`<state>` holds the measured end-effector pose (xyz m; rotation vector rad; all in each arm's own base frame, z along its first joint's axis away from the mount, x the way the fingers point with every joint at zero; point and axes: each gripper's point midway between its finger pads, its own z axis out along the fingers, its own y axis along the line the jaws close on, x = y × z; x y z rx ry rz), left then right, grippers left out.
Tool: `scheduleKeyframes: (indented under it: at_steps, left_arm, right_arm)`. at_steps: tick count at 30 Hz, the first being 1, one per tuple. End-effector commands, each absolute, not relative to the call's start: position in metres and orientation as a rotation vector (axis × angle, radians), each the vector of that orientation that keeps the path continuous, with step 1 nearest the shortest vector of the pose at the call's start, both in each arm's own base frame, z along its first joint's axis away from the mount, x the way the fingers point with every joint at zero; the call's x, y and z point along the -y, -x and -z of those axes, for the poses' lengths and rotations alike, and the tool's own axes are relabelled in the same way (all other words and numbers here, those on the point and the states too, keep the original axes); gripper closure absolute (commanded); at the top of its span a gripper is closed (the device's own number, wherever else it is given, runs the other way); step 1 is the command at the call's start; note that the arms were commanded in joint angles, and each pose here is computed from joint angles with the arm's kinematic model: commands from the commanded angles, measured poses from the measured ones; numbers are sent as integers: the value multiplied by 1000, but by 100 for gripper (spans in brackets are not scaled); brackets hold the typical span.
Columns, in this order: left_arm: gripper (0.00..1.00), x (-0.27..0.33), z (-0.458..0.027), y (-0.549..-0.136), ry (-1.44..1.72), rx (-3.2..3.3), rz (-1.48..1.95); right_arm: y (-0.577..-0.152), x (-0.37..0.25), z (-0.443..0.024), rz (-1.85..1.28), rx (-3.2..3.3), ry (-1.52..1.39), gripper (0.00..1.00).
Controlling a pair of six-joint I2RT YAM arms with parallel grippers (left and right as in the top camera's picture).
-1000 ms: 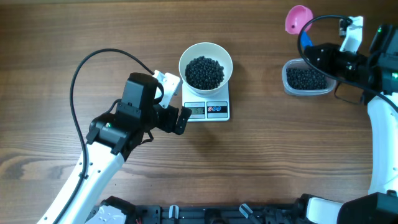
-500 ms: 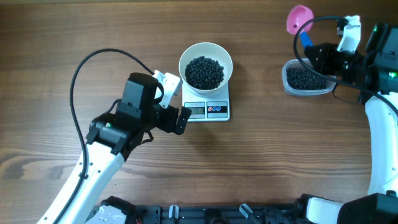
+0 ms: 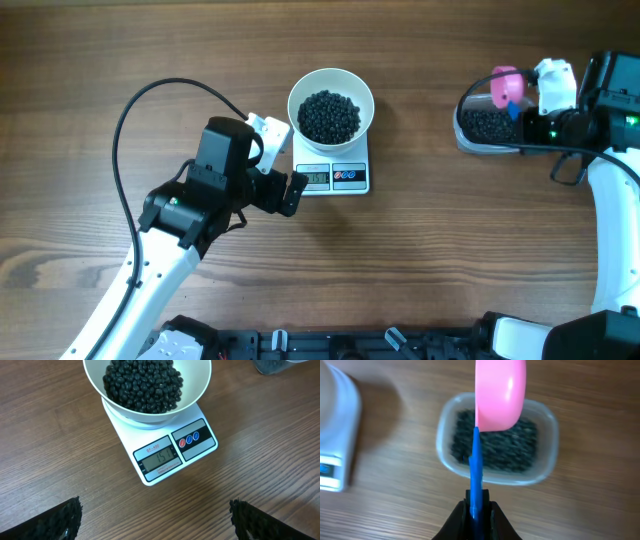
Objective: Scoop item into bowl and weigh 150g on scale
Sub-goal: 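Carry the empty scoop with the right gripper back to the bean tub, then swing the pink scoop with the right gripper over the white bowl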
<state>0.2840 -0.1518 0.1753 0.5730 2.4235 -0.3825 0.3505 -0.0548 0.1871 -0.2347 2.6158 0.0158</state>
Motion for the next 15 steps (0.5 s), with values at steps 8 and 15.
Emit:
scheduleKeyframes:
  at_steps: [8, 15]
  left_arm:
    - [0, 155, -173, -282, -588, -2426, 403]
    - [0, 155, -173, -282, -588, -2426, 402]
  right_arm:
    - [-342, 110, -191, 467, -2661, 405, 96]
    - [-346, 100, -192, 465, -2647, 471, 96]
